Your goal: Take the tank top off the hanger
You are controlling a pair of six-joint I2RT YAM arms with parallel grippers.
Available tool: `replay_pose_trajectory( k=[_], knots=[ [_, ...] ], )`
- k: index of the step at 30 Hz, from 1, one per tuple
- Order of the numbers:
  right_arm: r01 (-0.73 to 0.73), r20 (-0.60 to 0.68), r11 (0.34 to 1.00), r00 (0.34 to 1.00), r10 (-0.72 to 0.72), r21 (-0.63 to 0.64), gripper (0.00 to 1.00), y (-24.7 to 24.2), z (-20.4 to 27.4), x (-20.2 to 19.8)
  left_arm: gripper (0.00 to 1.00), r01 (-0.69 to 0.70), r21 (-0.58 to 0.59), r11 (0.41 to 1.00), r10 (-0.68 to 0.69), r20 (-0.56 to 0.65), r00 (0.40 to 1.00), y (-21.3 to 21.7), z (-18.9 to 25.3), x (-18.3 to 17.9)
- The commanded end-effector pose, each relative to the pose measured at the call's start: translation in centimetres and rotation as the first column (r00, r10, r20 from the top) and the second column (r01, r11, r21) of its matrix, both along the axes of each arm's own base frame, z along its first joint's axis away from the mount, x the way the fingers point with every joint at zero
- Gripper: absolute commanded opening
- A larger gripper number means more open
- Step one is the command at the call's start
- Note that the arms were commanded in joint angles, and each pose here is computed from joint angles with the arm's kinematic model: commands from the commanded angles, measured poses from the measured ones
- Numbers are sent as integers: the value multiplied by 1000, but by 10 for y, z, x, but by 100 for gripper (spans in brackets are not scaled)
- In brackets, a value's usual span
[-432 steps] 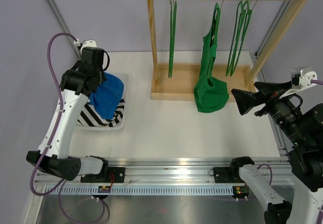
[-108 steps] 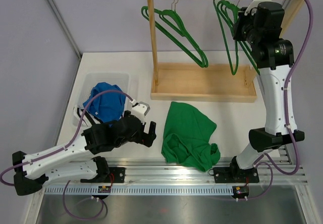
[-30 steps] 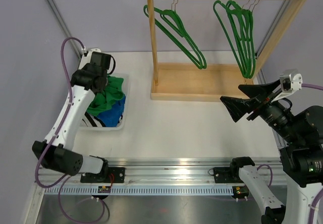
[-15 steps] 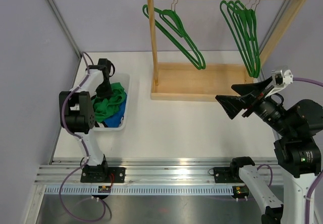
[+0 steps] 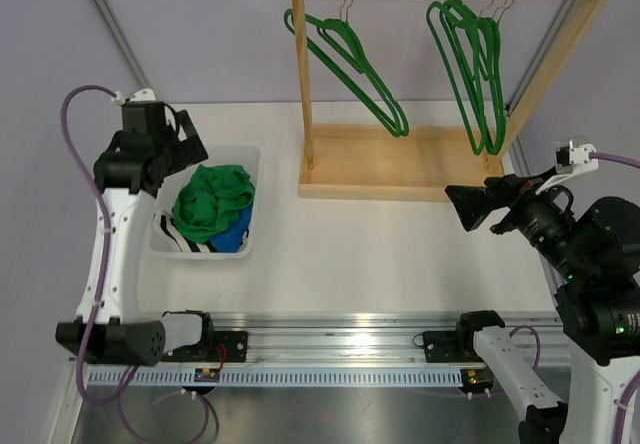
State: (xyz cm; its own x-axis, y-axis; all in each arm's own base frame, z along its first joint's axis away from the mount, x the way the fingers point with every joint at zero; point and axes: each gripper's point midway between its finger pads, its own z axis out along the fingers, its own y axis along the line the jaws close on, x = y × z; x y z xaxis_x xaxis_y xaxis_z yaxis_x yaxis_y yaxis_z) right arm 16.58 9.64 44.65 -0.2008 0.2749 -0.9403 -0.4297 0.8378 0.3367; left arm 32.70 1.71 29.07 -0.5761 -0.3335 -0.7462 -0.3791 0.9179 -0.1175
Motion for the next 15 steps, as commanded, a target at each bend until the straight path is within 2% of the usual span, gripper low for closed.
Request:
replay_pose_trajectory(
  k=[1, 4, 6, 8, 15],
  knots=[
    [191, -131, 977, 971, -203, -92, 100, -34, -31, 13, 99, 67, 16, 998, -68, 165, 984, -8, 41, -37],
    [295, -166, 939, 931, -324, -177, 99, -58, -47, 13, 99, 13, 106, 994, -36, 220, 975, 2, 55, -74],
    [345, -172, 909, 905, -388, -235, 100, -72, -58, 12, 99, 7, 139, 990, -36, 211, 977, 5, 53, -93],
    [344, -155, 901, 907, -392, -265, 99, -75, -62, 7, 99, 5, 142, 990, -39, 236, 971, 9, 54, -114],
    [357, -118, 870, 902, -416, -339, 100, -87, -79, -6, 99, 150, 137, 979, -188, 333, 924, -4, 42, -167]
  ],
)
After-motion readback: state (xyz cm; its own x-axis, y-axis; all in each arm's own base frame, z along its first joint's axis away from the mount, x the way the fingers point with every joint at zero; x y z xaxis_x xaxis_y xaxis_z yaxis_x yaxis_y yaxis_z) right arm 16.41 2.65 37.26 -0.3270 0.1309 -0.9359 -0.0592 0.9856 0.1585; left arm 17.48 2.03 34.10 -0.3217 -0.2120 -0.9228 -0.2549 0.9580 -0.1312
